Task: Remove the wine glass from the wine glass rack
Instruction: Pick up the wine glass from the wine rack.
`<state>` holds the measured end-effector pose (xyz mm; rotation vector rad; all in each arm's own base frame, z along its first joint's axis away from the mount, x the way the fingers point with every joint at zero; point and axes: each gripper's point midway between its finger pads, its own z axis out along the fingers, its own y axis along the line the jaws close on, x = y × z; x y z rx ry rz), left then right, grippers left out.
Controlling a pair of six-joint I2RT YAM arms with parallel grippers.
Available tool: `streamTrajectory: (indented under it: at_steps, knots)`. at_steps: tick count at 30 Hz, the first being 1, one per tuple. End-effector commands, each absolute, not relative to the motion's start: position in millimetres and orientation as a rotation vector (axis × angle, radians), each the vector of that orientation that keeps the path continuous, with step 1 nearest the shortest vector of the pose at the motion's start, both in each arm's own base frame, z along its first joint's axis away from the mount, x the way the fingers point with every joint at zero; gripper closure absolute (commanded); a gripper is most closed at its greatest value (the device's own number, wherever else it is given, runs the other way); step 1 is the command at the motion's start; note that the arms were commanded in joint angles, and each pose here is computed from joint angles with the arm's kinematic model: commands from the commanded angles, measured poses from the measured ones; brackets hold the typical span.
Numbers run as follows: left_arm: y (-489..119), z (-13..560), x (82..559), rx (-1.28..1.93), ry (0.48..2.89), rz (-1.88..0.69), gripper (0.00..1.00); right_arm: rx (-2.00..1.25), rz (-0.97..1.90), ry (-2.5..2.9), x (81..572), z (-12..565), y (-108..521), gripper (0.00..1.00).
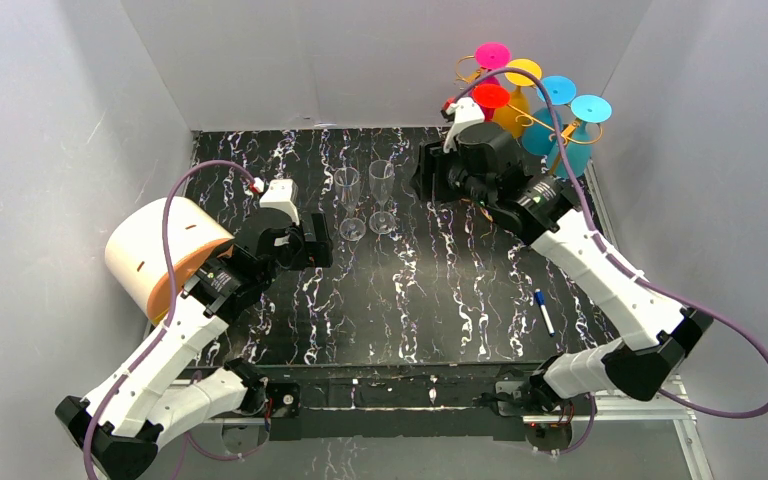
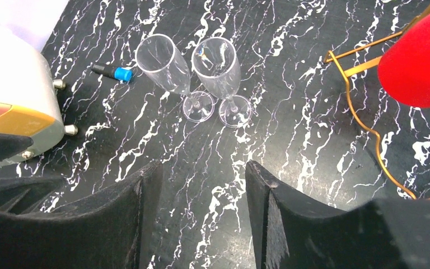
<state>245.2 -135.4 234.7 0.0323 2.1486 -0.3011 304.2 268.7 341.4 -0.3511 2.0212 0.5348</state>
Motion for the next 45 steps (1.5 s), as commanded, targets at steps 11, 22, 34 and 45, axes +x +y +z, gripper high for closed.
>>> streamTrajectory:
  at_steps: [11,22,34,45]
  knots:
    - [-123,243,242,0.003,2.131,-0.265,0.02,-0.153,0.531,1.916,321,396,227,0.34]
    - [-129,242,241,0.091,2.138,-0.273,0.02,0.125,0.579,1.856,399,433,159,0.37]
    - [-135,237,240,0.135,2.155,-0.293,0.02,0.218,0.585,1.893,469,418,118,0.4]
    - [-136,228,235,0.2,2.187,-0.285,0.02,0.214,0.598,1.934,492,399,110,0.44]
